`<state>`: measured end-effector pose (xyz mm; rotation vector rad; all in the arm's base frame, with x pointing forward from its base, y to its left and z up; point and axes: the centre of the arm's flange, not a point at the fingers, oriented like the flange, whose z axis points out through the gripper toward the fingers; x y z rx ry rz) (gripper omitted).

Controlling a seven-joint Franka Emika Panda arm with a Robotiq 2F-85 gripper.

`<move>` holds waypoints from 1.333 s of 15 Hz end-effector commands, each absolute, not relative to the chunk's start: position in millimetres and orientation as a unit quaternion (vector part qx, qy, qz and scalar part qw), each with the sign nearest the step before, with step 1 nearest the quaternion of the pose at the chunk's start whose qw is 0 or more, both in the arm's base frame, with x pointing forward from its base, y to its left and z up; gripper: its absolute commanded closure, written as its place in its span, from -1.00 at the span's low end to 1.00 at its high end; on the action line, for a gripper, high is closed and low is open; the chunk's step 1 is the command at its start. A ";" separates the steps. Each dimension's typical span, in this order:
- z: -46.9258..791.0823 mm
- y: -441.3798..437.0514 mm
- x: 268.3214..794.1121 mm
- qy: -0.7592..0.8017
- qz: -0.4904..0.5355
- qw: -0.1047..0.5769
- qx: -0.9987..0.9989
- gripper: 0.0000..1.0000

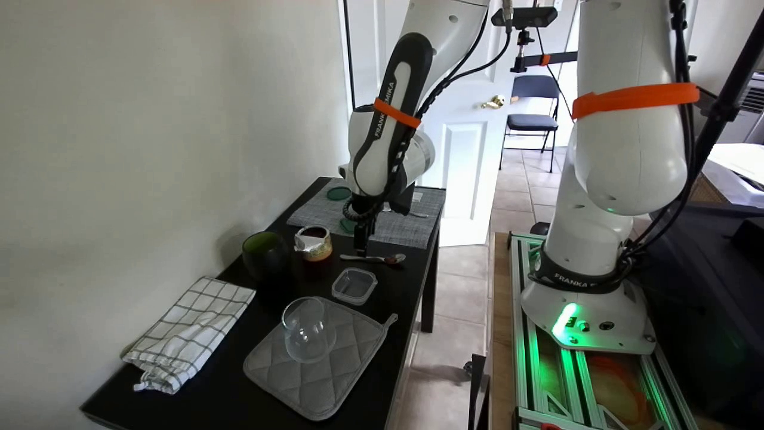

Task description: Pour the contents of the silver spoon into the small lunchbox

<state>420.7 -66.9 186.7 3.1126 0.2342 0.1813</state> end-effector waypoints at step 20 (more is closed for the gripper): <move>145.2 -75.5 448.2 0.071 0.063 0.004 0.995 0.95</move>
